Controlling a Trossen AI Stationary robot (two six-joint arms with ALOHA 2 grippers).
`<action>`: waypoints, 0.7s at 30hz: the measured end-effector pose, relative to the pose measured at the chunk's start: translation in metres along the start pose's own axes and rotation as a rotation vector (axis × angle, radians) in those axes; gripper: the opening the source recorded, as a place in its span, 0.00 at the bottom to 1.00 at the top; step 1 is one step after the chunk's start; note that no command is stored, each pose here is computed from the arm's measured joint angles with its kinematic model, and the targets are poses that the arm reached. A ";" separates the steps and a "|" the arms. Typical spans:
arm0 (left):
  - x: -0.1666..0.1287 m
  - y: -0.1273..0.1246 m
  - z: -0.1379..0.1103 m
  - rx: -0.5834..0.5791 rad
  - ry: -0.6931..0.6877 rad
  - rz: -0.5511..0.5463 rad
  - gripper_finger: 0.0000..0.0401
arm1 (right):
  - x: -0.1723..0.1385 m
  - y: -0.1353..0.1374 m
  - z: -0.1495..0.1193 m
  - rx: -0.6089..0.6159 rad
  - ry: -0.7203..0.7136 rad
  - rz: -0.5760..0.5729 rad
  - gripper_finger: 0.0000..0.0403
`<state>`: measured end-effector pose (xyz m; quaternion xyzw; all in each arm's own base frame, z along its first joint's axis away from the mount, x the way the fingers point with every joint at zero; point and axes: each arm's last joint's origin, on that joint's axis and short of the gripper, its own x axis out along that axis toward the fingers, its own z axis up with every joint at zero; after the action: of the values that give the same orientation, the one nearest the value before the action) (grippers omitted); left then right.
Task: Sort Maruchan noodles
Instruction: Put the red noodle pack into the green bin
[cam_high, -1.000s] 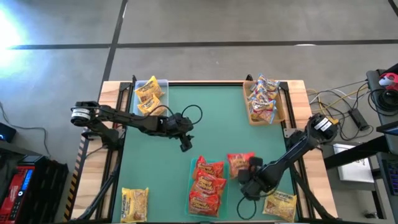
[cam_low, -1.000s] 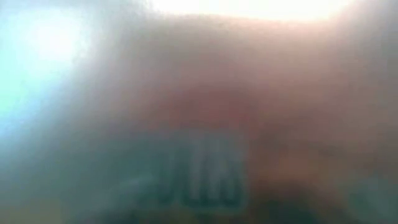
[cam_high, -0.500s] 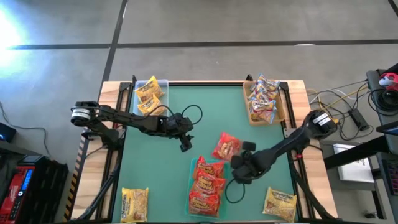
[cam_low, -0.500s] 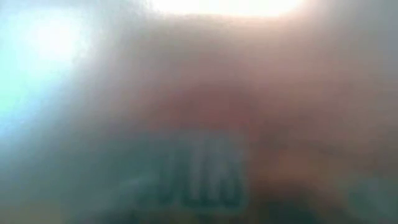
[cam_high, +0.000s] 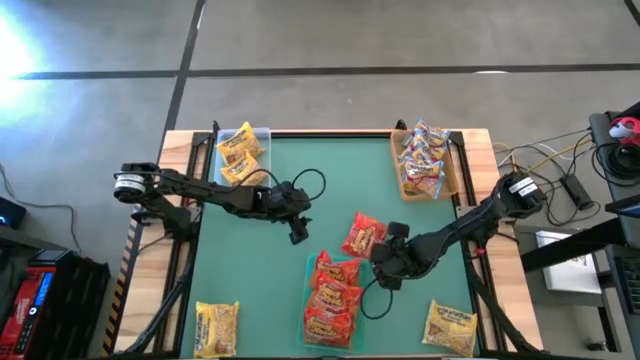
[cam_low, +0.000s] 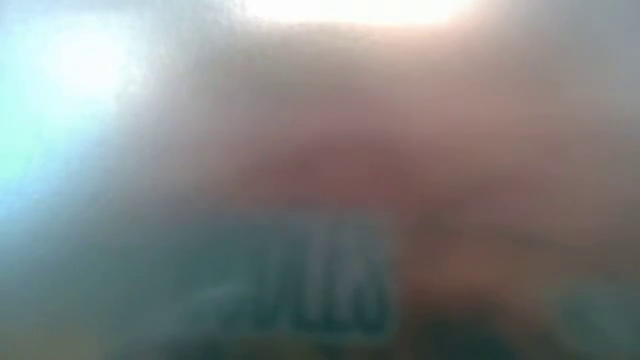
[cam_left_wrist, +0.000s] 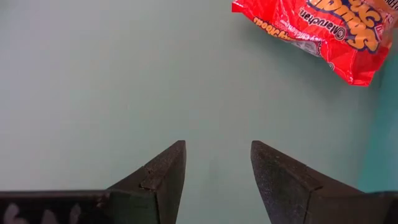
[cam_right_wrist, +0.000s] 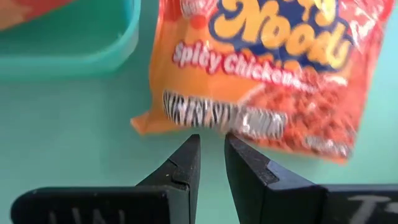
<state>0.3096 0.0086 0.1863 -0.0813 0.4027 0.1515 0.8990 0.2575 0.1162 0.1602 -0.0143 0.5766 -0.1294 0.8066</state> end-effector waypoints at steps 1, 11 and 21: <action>0.000 0.000 0.000 0.001 0.002 0.001 0.41 | 0.003 -0.001 0.001 0.002 -0.013 0.007 0.16; 0.000 0.000 0.000 0.001 0.002 0.001 0.41 | 0.015 -0.026 0.021 -0.013 -0.199 -0.201 0.16; 0.000 0.000 0.000 0.001 0.004 0.001 0.41 | 0.018 -0.058 0.043 -0.064 -0.160 -0.173 0.16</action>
<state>0.3093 0.0087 0.1861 -0.0809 0.4046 0.1518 0.8982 0.2921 0.0503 0.1683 -0.1000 0.5107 -0.1786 0.8350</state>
